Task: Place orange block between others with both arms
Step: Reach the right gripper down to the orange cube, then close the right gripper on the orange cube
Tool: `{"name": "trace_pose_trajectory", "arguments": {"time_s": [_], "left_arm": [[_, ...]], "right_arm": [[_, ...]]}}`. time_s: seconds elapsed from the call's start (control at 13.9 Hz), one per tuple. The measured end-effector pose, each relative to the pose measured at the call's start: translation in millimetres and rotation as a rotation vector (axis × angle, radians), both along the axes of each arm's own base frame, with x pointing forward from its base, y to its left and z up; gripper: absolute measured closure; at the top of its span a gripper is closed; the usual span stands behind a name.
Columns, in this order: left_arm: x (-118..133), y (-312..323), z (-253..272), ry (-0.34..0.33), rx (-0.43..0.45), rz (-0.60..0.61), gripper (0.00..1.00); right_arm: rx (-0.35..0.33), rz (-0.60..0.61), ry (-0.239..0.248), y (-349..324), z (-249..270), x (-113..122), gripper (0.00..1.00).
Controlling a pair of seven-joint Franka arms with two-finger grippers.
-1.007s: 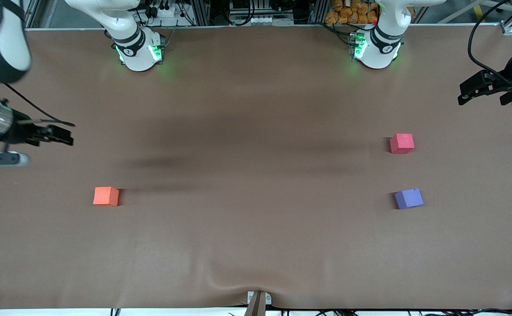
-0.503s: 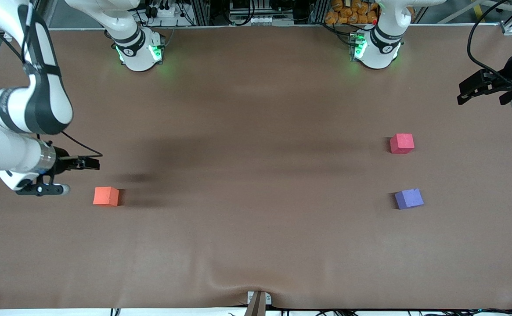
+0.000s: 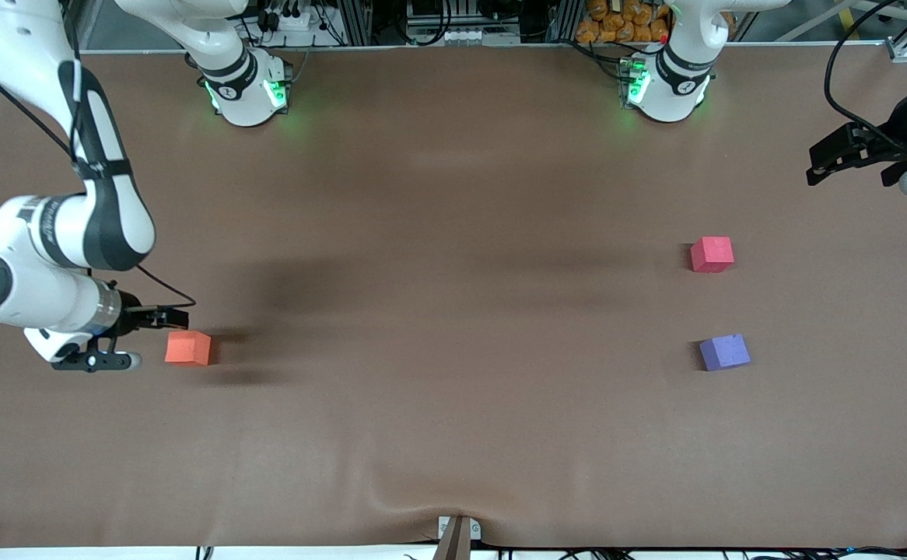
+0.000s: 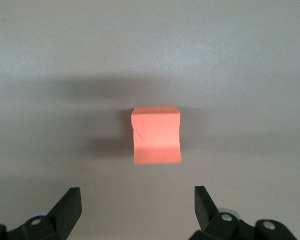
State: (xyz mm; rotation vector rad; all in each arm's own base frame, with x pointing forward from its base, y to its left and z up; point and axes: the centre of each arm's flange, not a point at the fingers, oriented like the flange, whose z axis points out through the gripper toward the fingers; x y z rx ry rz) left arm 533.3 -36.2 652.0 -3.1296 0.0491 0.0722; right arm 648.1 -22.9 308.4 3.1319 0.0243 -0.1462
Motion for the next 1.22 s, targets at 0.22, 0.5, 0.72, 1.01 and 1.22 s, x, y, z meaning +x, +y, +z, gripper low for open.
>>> {"name": "trace_pose_trajectory", "arguments": {"time_s": [0.22, 0.5, 0.72, 1.01, 1.22], "left_arm": [[0.4, -0.2, -1.1, 0.002, 0.000, 0.000, 0.00], [0.4, -0.2, -1.1, 0.002, 0.000, 0.000, 0.00], [0.4, -0.2, -1.4, 0.002, 0.000, 0.000, 0.00], [1.3, 2.5, 0.3, -0.006, 0.000, 0.005, 0.00], [2.5, 4.7, 2.6, -0.020, -0.001, 0.009, 0.00]], "right_arm": [[-0.003, 0.017, 0.007, 0.5, -30.7, 3.4, 0.00], [-0.009, 0.045, 0.021, -0.9, -48.7, 7.9, 0.00], [-0.011, 0.050, 0.039, -3.0, -70.9, 12.6, 0.00], [-0.014, 0.047, 0.038, -5.8, -101.4, 15.4, 0.00], [-0.016, 0.042, 0.034, -9.8, -102.1, 17.1, 0.00]]}}
